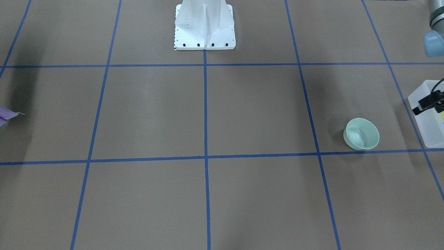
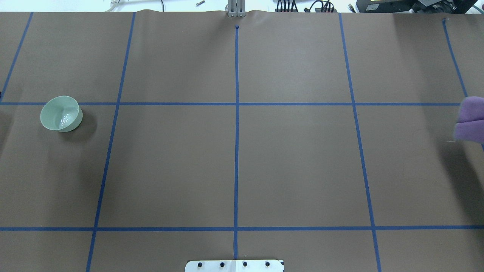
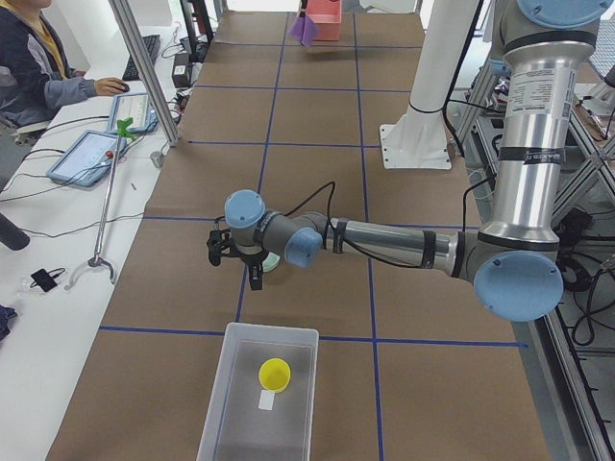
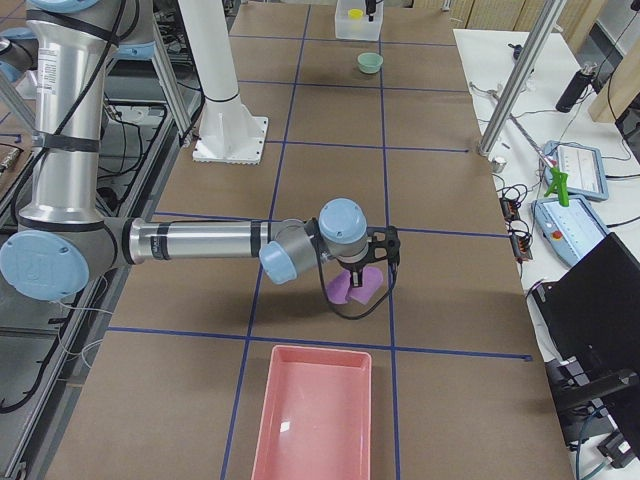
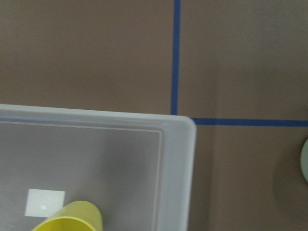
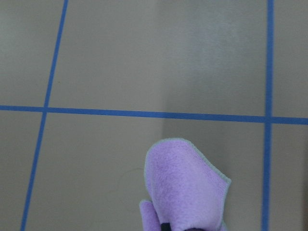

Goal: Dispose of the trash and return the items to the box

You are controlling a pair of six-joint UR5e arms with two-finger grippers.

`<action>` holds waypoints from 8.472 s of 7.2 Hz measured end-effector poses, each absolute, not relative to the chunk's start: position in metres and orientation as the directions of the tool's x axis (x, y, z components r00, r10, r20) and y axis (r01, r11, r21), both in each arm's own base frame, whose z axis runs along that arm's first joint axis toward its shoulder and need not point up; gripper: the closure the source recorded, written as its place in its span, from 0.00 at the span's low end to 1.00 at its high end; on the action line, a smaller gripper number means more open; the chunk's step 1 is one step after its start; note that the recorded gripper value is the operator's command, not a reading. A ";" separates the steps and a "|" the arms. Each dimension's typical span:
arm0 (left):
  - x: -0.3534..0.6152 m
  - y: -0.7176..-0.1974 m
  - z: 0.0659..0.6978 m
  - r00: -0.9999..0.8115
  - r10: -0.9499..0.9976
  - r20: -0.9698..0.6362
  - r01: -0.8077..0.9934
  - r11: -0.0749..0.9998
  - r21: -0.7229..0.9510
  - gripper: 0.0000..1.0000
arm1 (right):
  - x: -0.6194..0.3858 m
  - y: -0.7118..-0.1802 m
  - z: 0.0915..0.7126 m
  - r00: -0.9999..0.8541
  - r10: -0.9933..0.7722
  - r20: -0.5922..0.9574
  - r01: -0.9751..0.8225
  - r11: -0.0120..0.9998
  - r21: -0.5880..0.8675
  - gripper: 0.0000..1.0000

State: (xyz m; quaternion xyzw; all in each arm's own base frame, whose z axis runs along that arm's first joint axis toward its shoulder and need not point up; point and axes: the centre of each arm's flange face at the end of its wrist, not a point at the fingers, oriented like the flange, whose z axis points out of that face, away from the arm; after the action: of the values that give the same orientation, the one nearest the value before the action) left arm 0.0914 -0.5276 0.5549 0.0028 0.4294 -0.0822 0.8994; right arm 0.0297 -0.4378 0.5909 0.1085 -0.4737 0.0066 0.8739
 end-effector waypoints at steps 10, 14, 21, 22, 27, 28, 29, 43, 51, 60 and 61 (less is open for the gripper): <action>0.193 -0.543 0.523 0.656 -0.196 -0.729 0.178 0.979 -0.103 0.03 | 0.236 -0.386 0.741 0.749 -0.246 0.615 0.174 0.969 0.176 0.01; 0.193 -0.543 0.579 0.652 -0.182 -0.736 0.176 0.981 -0.087 0.07 | 0.231 -0.385 0.761 0.733 -0.250 0.632 0.151 0.967 0.207 0.00; 0.223 -0.535 0.619 0.604 -0.224 -0.765 0.205 0.971 -0.122 1.00 | 0.211 -0.413 0.705 0.679 -0.240 0.694 0.063 0.961 0.271 0.00; 0.226 -0.537 0.614 0.597 -0.218 -0.772 0.201 0.972 -0.119 1.00 | 0.210 -0.414 0.702 0.680 -0.242 0.692 0.063 0.960 0.274 0.00; 0.092 -0.541 0.591 0.460 -0.090 -0.883 0.149 0.989 -0.023 1.00 | 0.178 -0.427 0.669 0.662 -0.212 0.719 0.035 0.967 0.253 0.00; 0.050 -0.538 0.610 0.482 -0.029 -0.876 0.144 0.989 0.047 1.00 | 0.166 -0.428 0.661 0.653 -0.197 0.731 0.026 0.971 0.238 0.00; 0.002 -0.536 0.634 0.522 0.023 -0.853 0.130 0.986 0.106 1.00 | 0.155 -0.429 0.657 0.643 -0.191 0.742 0.026 0.973 0.228 0.00; -0.164 -0.486 0.884 0.670 -0.298 -0.680 0.231 0.954 -0.190 0.64 | 0.089 -0.446 0.609 0.633 -0.153 0.759 0.039 0.985 0.166 0.00; -0.104 -0.527 0.679 0.658 -0.151 -0.738 0.214 0.977 -0.009 0.35 | 0.082 -0.427 0.587 0.642 -0.125 0.756 0.011 0.988 0.154 0.00; -0.058 -0.442 0.578 0.673 -0.007 -0.740 0.116 0.989 0.096 0.03 | 0.030 -0.450 0.543 0.683 -0.142 0.716 0.050 0.988 0.149 0.00; -0.058 -0.435 0.586 0.670 0.004 -0.742 0.116 0.987 0.111 0.03 | 0.029 -0.450 0.542 0.684 -0.144 0.715 0.051 0.987 0.149 0.00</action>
State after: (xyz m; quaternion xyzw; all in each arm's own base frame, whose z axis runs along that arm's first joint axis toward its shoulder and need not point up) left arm -0.0577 -0.4350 0.5864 0.0743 0.4048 -0.0307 0.9109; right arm 0.0289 -0.4498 0.5421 0.0587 -0.3936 -0.0533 0.9158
